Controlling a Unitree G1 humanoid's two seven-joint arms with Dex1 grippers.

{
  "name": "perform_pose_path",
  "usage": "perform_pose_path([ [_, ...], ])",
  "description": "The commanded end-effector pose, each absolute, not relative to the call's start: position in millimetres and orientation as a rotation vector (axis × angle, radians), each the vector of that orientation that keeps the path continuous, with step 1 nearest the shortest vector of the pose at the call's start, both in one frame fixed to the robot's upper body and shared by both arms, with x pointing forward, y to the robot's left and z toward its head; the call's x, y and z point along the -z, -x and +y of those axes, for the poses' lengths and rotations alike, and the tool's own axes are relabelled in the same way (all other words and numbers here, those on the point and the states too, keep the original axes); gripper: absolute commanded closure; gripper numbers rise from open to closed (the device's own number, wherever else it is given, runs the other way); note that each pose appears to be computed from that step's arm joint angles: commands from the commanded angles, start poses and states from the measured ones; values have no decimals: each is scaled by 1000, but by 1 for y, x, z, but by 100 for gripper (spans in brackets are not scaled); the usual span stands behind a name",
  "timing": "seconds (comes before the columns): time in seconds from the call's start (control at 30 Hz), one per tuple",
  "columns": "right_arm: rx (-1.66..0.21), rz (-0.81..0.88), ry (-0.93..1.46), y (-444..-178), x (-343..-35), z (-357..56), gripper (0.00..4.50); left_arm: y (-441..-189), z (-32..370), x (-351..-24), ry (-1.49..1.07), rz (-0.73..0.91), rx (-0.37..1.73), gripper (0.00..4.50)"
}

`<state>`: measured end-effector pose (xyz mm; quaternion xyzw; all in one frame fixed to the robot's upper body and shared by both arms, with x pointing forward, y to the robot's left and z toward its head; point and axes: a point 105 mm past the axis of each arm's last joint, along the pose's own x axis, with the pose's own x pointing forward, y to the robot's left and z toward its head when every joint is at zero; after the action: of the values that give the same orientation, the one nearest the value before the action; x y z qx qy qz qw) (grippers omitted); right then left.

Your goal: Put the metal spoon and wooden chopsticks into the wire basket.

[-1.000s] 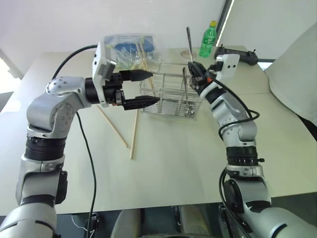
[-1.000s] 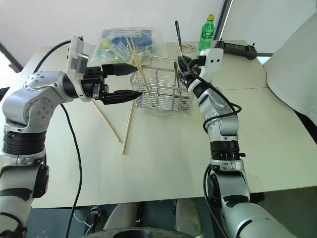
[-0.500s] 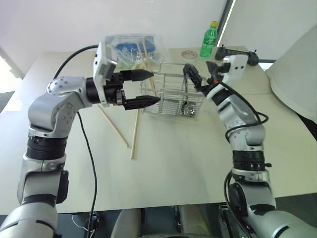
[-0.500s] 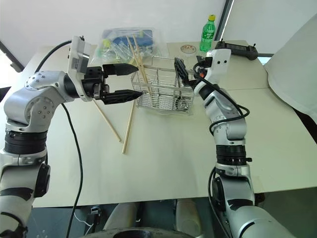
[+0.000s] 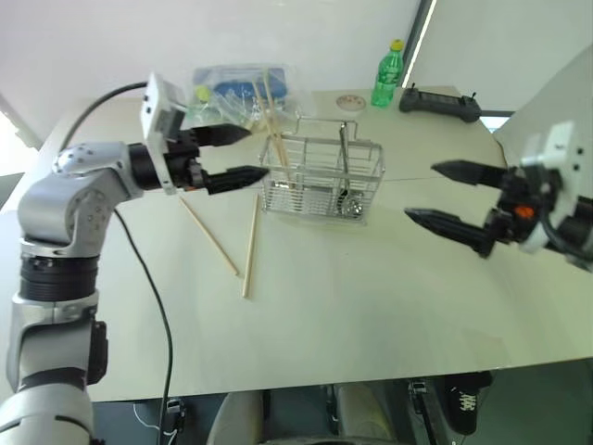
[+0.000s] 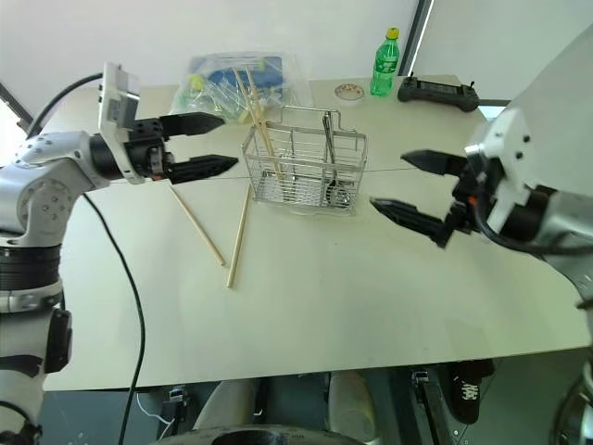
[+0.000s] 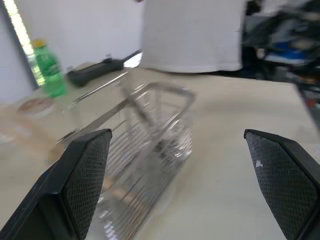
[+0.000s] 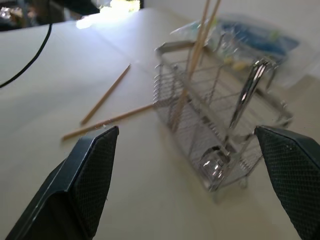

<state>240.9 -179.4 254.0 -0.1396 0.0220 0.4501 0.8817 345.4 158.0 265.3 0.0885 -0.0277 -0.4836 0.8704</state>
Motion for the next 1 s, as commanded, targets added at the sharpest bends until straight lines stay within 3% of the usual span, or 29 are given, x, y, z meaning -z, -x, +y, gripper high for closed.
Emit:
perform_pose_path([
  [0.03, -978, 29, 301, -225, -253, -169, 4, -380, 204, -255, -186, 30, 655, 0],
  [0.13, -962, 27, 275, -223, -246, -163, 4, -404, 229, -240, -106, 133, 387, 0],
  [0.3, -957, 37, 252, -220, -235, -154, 4, -419, 235, -212, 108, 310, 99, 0],
  [0.53, -925, 48, 241, -224, -227, -152, 4, -411, 218, -169, 270, 569, -196, 0],
  [0.73, -924, 62, 243, -222, -223, -152, 4, -404, 213, -152, 282, 675, -300, 0],
  [1.0, -906, 40, 211, -219, -221, -148, 4, -430, 206, -158, 316, 667, -315, 0],
])
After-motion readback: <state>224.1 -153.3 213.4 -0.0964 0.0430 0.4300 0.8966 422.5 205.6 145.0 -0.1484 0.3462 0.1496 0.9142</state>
